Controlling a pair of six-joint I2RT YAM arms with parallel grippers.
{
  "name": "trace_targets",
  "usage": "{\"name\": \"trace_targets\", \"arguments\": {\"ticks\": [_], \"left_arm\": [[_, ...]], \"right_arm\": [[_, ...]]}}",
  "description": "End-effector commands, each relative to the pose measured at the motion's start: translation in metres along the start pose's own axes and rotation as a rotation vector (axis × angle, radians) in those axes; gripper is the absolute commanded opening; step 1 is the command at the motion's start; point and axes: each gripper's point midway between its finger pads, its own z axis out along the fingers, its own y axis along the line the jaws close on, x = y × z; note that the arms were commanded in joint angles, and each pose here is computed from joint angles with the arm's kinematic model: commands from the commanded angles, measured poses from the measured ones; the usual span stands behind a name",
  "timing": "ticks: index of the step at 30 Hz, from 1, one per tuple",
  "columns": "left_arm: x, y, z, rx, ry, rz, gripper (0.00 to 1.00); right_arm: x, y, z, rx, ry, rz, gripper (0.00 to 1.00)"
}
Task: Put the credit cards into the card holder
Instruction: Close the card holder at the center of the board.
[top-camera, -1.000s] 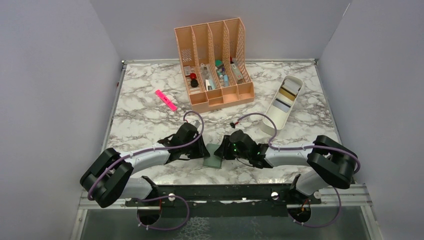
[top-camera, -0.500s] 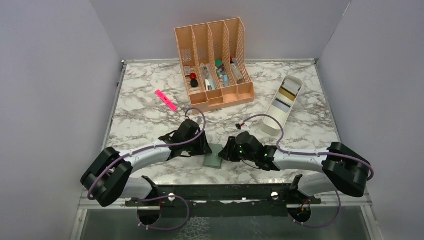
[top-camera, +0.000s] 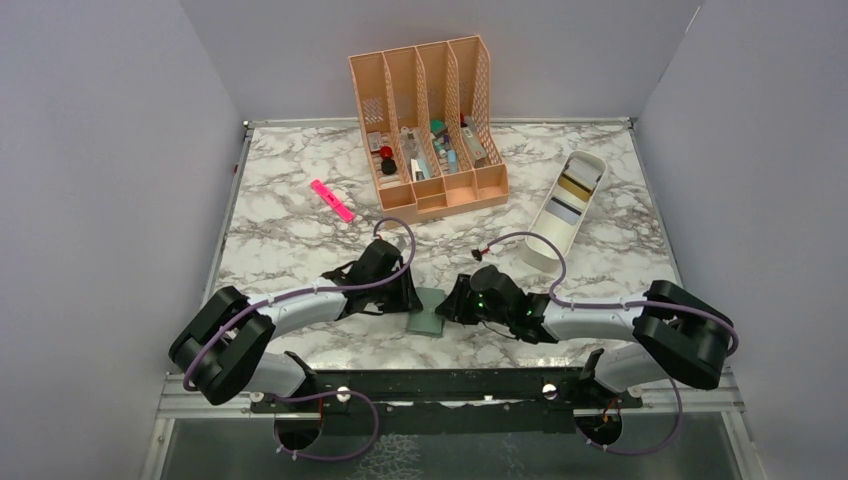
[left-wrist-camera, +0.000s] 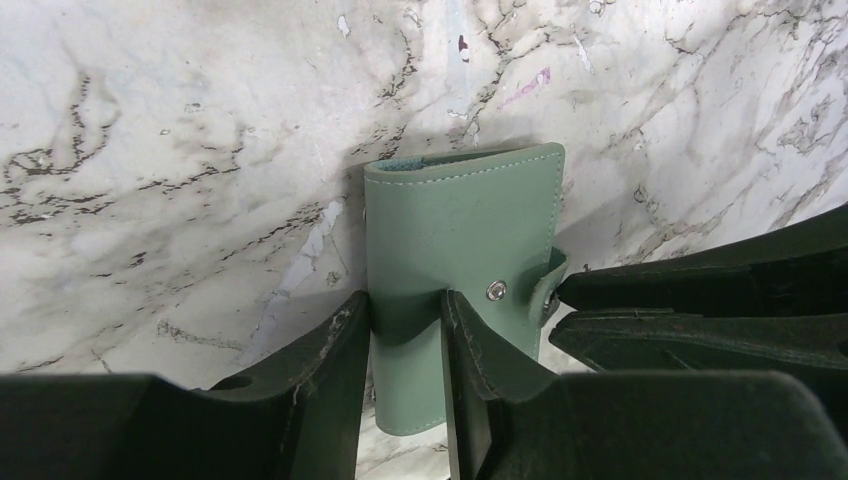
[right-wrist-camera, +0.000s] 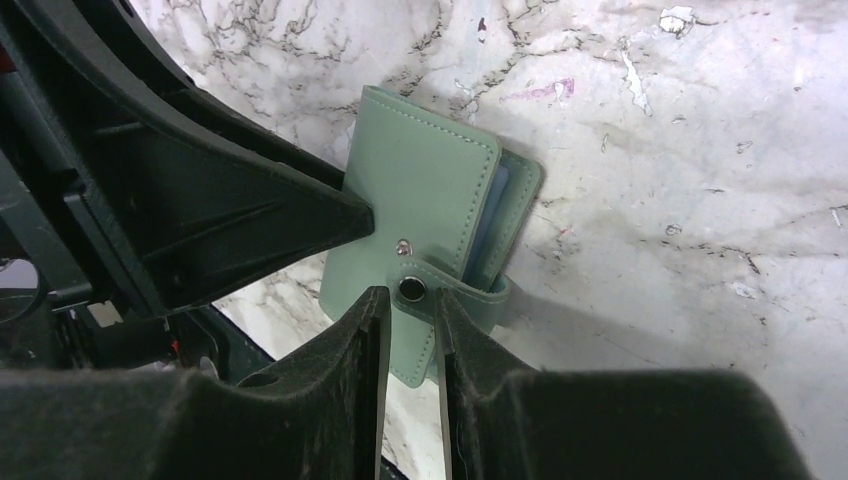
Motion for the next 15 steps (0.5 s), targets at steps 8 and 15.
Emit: {"name": "trace_targets", "arguments": {"ticks": [8,15], "left_arm": [[0.0063,0.0078,0.0008,-0.03,0.009,-0.006,0.32],[0.007,0.0052,-0.0015,-0.02,0.005,-0.012,0.32]], "right_arm": [[-0.0001,0.0047,0.0103,-0.016,0.001,0.041,0.27],[0.0008,0.002,0.0132,-0.012,-0.004,0.053,0.23]]}}
